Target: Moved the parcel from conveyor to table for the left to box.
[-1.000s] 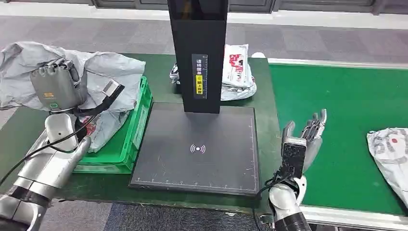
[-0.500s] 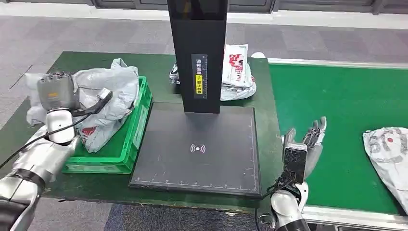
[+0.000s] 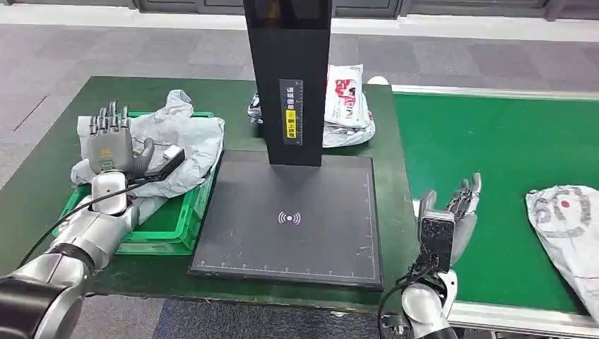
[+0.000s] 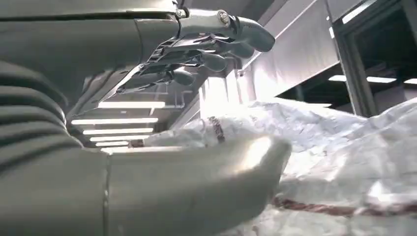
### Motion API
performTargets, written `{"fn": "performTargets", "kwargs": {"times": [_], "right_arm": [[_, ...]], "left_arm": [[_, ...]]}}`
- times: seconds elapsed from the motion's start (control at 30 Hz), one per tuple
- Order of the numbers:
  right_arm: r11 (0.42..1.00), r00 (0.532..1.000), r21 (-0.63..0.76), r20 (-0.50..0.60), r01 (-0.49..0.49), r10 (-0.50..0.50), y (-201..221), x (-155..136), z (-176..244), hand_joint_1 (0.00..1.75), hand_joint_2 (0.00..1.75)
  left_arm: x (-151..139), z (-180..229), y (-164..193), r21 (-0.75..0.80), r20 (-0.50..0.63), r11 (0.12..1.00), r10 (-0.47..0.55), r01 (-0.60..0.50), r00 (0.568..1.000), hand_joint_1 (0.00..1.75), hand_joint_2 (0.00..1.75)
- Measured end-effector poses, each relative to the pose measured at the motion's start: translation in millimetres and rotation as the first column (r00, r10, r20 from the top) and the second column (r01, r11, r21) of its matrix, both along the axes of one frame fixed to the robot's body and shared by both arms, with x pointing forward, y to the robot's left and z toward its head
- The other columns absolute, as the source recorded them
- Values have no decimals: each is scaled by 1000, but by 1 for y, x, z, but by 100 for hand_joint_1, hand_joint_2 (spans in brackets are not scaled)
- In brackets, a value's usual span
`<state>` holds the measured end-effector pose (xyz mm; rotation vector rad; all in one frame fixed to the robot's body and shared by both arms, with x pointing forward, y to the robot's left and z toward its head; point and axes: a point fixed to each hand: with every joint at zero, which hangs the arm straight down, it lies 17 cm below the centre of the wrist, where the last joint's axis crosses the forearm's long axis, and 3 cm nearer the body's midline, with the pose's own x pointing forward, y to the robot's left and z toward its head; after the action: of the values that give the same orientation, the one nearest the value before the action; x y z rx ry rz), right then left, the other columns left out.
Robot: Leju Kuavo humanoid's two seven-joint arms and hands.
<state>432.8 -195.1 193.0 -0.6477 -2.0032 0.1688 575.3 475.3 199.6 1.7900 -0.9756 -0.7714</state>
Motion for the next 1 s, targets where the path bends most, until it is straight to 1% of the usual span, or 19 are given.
{"fn": "performTargets", "kwargs": {"times": [0.07,0.2,0.27,0.37,0.43,0.5,0.67,0.73,0.77,0.83,0.9,0.97,1.0], "right_arm": [[1000,1000,0,-4,-2,2,0,0,-1,0,175],[1000,1000,0,-11,-4,4,1,0,-2,0,175],[1000,1000,0,-12,-6,6,1,0,-3,0,175],[1000,1000,1,-16,-8,8,1,-1,-4,0,175],[1000,1000,14,-25,-13,14,1,-2,-8,0,175],[1000,999,22,-35,-17,17,1,-5,-12,0,175],[1000,999,19,-44,-19,20,1,-8,-17,0,175],[999,998,41,-53,-28,31,1,-7,-19,0,175],[997,997,63,-63,-39,43,1,-6,-21,0,0],[993,994,99,-81,-63,71,1,-5,-26,0,0],[989,992,120,-87,-81,92,0,-3,-27,0,0],[987,990,129,-91,-95,107,-3,2,-27,0,0],[987,989,127,-100,-98,112,-5,7,-28,0,0]], "left_arm": [[0,3,-2,-7,19,1000,-18,18,1000,0,0],[6,10,-18,-71,82,988,-133,139,988,0,0],[7,14,-24,-105,115,978,-171,183,979,0,0],[6,27,-38,-156,198,950,-238,270,951,0,0],[4,37,-45,-213,278,914,-281,344,919,0,0],[1,43,-46,-253,340,891,-284,378,897,0,0],[-5,48,-43,-279,384,883,-256,376,887,0,0],[-5,48,-43,-318,416,858,-256,403,873,0,0],[-5,46,-44,-360,439,828,-256,430,861,0,0],[-1,37,-49,-483,489,718,-254,502,834,0,0],[5,24,-58,-601,520,580,-239,550,820,0,0],[10,13,-76,-677,540,436,-253,593,803,0,0],[11,10,-89,-696,564,361,-260,621,784,0,0]]}}
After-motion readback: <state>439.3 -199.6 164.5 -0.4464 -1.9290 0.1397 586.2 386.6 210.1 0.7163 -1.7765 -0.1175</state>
